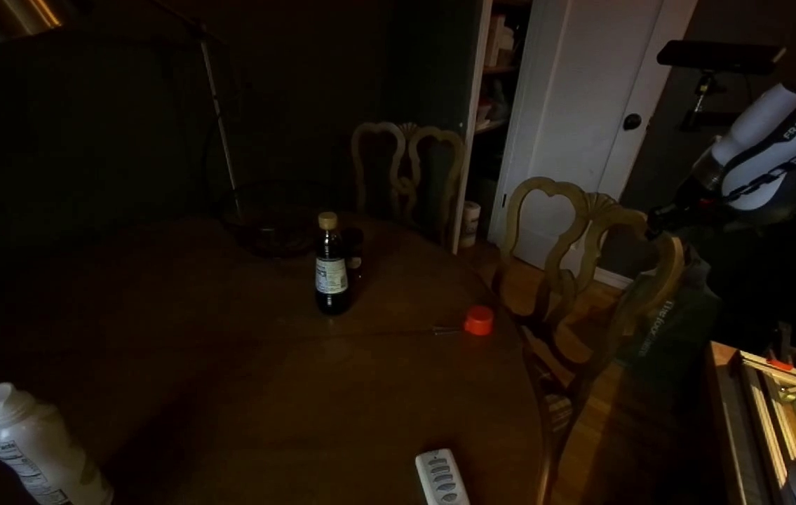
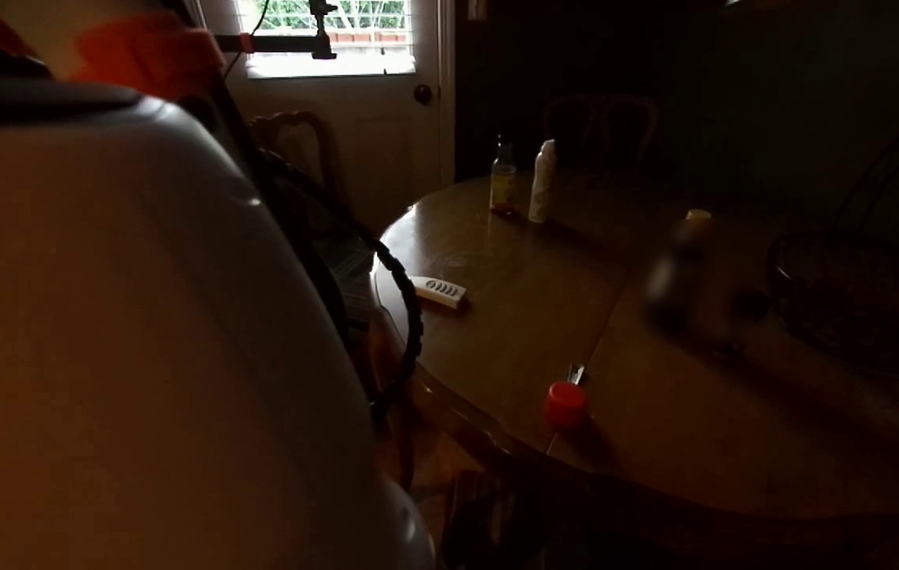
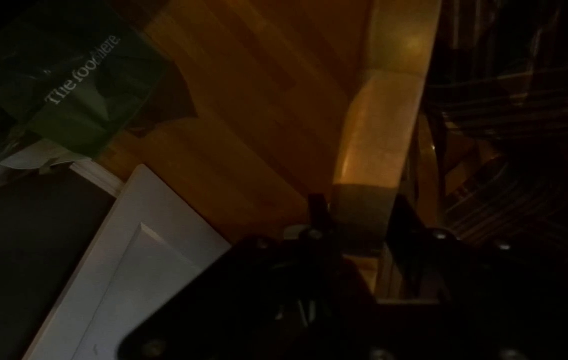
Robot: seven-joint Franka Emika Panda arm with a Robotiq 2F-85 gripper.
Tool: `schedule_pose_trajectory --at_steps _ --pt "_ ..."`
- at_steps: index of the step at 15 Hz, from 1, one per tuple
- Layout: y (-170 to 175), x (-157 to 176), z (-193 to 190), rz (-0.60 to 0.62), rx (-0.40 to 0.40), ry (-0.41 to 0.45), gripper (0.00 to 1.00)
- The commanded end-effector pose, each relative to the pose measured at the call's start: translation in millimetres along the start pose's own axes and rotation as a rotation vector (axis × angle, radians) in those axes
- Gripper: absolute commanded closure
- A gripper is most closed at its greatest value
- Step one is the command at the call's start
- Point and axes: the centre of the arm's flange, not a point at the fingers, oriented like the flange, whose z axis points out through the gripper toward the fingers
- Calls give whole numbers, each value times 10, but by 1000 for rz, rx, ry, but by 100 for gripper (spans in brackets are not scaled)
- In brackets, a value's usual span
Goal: Push the chair at the front outwards.
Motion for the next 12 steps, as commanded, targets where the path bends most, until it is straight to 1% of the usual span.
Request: schedule_pose_trajectory --at_steps 1,4,12 --pt "93 10 -1 49 -139 33 43" --pt "100 13 43 43 -151 36 43" --pt "31 -14 65 37 -187 75 43"
